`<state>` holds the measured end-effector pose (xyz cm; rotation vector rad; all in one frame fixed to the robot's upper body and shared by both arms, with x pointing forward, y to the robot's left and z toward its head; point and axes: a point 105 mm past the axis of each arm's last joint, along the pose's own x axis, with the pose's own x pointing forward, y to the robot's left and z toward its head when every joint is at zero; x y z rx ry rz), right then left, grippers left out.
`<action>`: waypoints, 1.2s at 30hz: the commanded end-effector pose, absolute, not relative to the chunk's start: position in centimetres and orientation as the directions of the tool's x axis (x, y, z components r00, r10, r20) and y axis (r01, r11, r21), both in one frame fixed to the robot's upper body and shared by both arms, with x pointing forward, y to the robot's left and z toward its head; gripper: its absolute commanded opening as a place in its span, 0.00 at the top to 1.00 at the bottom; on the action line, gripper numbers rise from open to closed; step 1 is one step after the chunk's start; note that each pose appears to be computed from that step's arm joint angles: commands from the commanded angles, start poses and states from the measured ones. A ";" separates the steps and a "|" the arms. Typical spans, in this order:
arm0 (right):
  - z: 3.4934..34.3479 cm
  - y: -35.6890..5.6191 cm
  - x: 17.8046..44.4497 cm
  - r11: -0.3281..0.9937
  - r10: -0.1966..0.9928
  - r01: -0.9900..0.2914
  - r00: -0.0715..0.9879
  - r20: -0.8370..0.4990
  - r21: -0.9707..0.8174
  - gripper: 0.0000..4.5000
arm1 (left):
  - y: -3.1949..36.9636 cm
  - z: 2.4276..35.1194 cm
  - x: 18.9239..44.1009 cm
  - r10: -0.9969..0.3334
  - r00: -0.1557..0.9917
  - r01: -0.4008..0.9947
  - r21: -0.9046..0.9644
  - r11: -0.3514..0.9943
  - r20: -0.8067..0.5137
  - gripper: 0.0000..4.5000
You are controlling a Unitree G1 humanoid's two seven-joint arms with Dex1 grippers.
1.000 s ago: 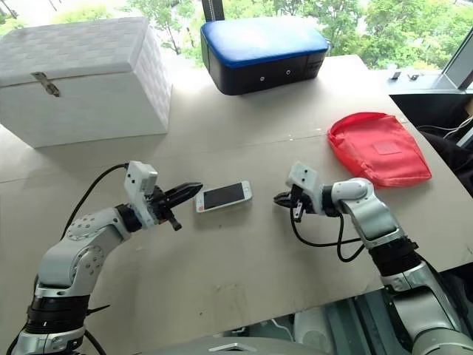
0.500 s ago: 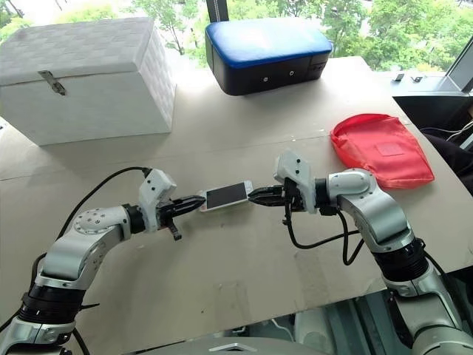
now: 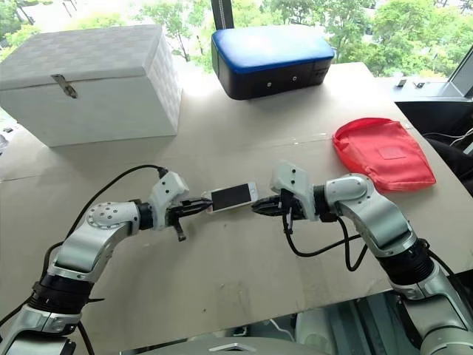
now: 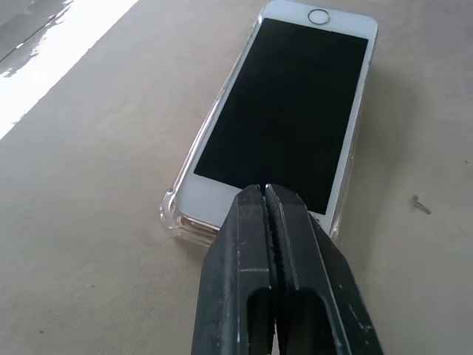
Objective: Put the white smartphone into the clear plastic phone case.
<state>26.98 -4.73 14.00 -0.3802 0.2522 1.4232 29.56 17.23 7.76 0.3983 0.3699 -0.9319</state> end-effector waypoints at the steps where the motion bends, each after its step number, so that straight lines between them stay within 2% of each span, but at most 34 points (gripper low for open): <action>1: 14.6 -4.1 27.0 0.082 0.915 -0.986 0.133 -0.381 -0.146 1.00 | 19.3 1.0 26.9 -0.605 0.447 0.821 0.032 0.570 -0.659 0.99; 3: 14.7 -4.0 27.3 0.094 0.917 -0.983 0.148 -0.369 -0.160 1.00 | 19.2 2.1 28.0 -0.630 0.526 0.785 0.041 0.618 -0.571 0.99; 5: 15.1 -4.0 27.8 0.125 0.923 -0.976 0.180 -0.340 -0.178 1.00 | 18.5 5.8 29.5 -0.699 0.634 0.729 -0.048 0.683 -0.332 0.99; 7: 15.4 -4.1 28.3 0.153 0.924 -0.969 0.209 -0.320 -0.192 1.00 | 19.1 9.0 30.3 -0.691 0.710 0.676 -0.146 0.723 -0.135 0.99; 9: 15.4 -4.2 28.7 0.169 0.921 -0.964 0.229 -0.314 -0.206 1.00 | 20.6 10.2 30.9 -0.635 0.768 0.616 -0.181 0.767 -0.077 0.99; 12: 15.4 -4.1 29.2 0.186 0.919 -0.959 0.247 -0.308 -0.213 1.00 | 21.8 10.4 31.1 -0.590 0.804 0.566 -0.202 0.799 -0.080 0.99; 16: 15.2 -3.8 29.4 0.182 0.919 -0.959 0.244 -0.311 -0.216 1.00 | 21.9 10.8 31.2 -0.587 0.803 0.566 -0.176 0.806 -0.102 0.99; 26: 15.4 -3.6 29.3 0.165 0.922 -0.960 0.232 -0.311 -0.228 1.00 | 17.7 10.9 30.4 -0.674 0.725 0.664 -0.114 0.739 -0.141 0.99; 29: 15.2 -3.7 30.8 0.245 0.894 -0.934 0.322 -0.312 -0.262 1.00 | 17.9 10.6 30.7 -0.640 0.753 0.632 -0.101 0.768 -0.154 0.99; 31: 14.7 -4.0 32.7 0.329 0.850 -0.898 0.417 -0.322 -0.294 1.00 | 19.0 10.3 31.2 -0.561 0.811 0.557 -0.077 0.827 -0.166 0.99; 36: 13.1 -4.1 34.6 0.368 0.790 -0.865 0.484 -0.377 -0.341 1.00 | 18.5 10.8 30.0 -0.561 0.802 0.569 -0.027 0.822 -0.203 0.99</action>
